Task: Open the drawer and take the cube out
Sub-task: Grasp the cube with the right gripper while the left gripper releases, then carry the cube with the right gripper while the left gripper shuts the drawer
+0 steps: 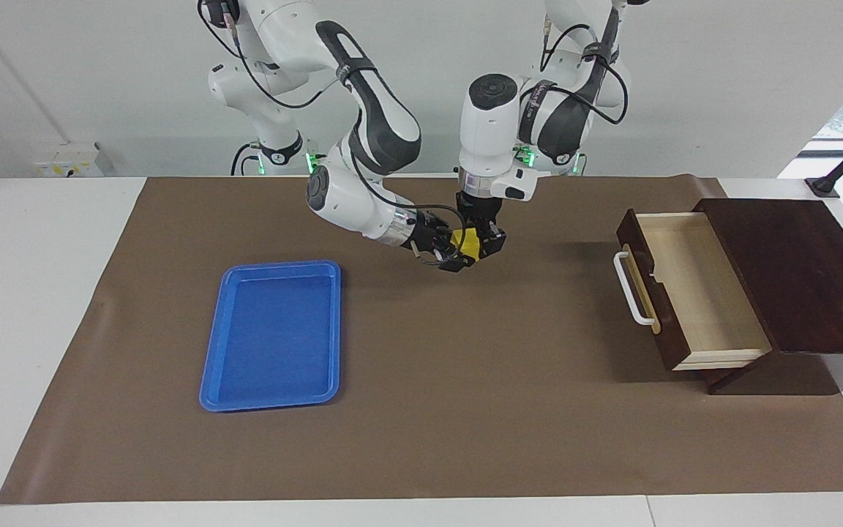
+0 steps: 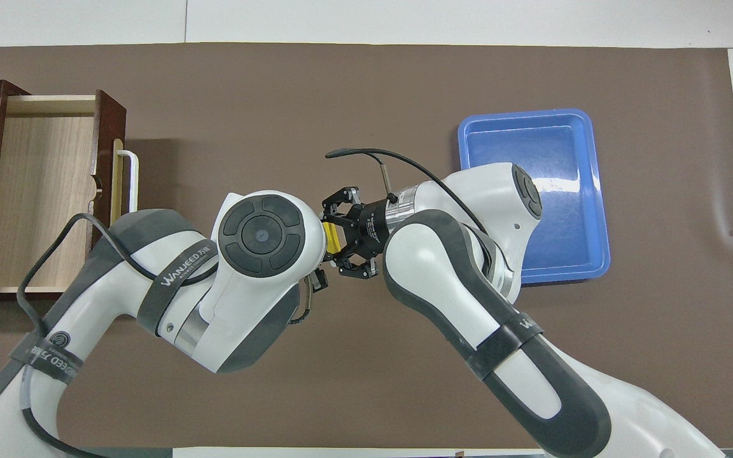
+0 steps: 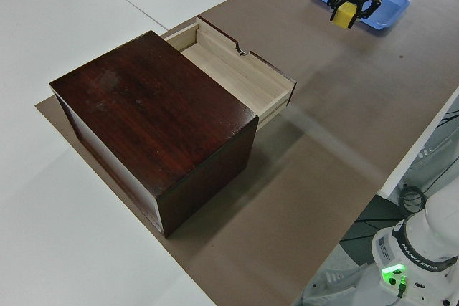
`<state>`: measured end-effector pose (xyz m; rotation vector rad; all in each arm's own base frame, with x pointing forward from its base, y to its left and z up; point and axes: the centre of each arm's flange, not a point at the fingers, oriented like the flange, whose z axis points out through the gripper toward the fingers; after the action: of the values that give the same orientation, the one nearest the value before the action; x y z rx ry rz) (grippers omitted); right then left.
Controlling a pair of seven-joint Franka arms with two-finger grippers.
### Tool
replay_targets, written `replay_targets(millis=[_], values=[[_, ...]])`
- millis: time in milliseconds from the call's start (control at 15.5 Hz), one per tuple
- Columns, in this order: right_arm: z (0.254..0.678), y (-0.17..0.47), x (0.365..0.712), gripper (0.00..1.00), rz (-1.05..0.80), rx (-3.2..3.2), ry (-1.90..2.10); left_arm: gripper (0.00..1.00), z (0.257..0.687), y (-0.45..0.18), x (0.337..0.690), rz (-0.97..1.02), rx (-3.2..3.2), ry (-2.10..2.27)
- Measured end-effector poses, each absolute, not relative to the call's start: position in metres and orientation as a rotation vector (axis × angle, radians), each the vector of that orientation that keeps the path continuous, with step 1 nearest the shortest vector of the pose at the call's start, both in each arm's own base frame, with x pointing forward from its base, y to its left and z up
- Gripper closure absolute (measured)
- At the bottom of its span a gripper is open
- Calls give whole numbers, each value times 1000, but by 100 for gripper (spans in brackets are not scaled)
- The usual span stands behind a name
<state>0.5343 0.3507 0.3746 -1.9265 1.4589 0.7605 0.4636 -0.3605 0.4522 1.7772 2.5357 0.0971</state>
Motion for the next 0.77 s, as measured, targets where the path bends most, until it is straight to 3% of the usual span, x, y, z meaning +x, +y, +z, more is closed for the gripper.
replay_targets(millis=[129, 193, 451, 773], values=[[375, 351, 535, 44, 760, -1926, 1458, 44, 453, -360, 464, 97, 1776, 2535], [376, 351, 535, 44, 758, -1927, 1455, 39, 453, -360, 465, 96, 1773, 2535], [385, 352, 539, 44, 745, -1919, 1441, 0, 464, -349, 477, 102, 1807, 2496], [386, 313, 563, 44, 731, -1862, 1496, 0, 471, -277, 517, 116, 2051, 2368]])
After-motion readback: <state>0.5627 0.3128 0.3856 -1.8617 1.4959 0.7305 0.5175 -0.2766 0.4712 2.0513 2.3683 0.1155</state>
